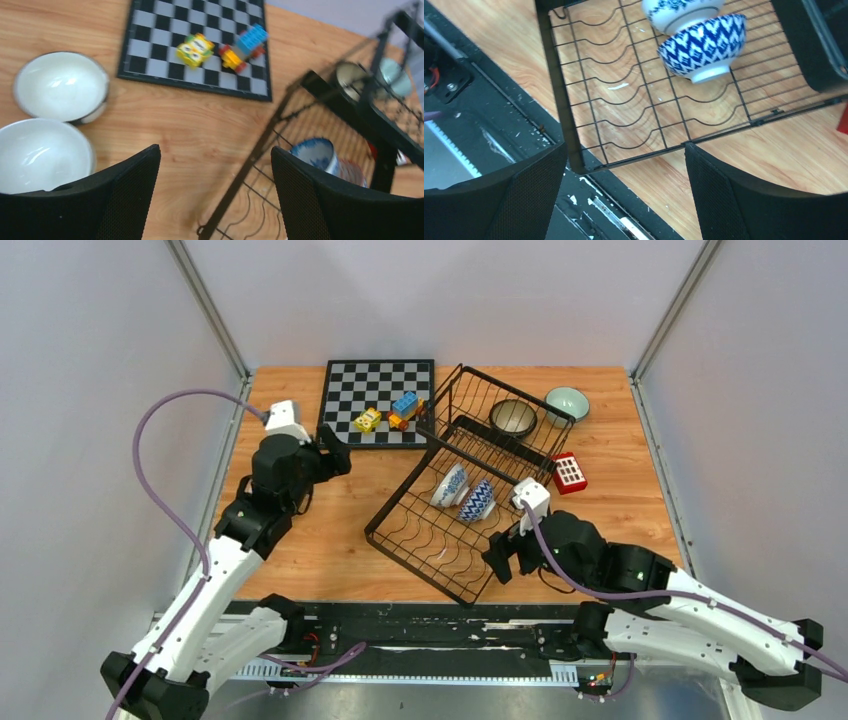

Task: Unload the bowls from the dish rack
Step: Pick up the bowl from the dish rack.

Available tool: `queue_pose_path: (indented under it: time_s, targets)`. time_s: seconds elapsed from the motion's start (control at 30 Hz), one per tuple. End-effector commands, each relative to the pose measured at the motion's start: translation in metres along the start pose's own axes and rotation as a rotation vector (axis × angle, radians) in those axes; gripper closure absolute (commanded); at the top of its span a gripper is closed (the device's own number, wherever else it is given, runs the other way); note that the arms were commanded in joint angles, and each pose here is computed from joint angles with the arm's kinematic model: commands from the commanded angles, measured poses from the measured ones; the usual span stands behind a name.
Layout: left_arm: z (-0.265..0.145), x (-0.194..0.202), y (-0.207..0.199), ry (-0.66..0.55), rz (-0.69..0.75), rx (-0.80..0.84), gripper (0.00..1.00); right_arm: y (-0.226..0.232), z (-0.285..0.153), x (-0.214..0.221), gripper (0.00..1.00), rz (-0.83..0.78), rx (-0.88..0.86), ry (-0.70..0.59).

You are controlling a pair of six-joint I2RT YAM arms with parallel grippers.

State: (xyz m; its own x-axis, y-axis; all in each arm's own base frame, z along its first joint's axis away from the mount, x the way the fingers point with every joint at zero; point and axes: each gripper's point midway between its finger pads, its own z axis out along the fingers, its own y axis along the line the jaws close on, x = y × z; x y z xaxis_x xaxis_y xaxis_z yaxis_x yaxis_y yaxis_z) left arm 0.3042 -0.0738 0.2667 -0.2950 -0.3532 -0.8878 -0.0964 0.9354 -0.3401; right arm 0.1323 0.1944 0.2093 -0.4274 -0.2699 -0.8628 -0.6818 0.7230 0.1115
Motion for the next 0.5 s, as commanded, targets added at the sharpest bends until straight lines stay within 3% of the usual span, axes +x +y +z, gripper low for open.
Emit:
queue_pose_path:
  time_s: [0.0, 0.1, 0.23, 0.47]
  targets:
    - [-0.017, 0.030, -0.060, 0.068, 0.149, 0.344, 0.18, -0.033, 0.007, 0.019, 0.09, 0.068, 0.187, -0.007]
    - [-0.035, 0.063, -0.100, 0.132, 0.156, 0.605, 0.18, -0.044, 0.016, 0.034, 0.08, 0.134, 0.251, -0.036]
    - [-0.053, 0.099, -0.136, 0.201, 0.147, 0.836, 0.18, -0.057, 0.022, 0.042, 0.08, 0.230, 0.313, -0.119]
    - [-0.072, 0.125, -0.189, 0.202, 0.249, 1.030, 0.18, -0.064, 0.019, 0.049, 0.11, 0.311, 0.311, -0.210]
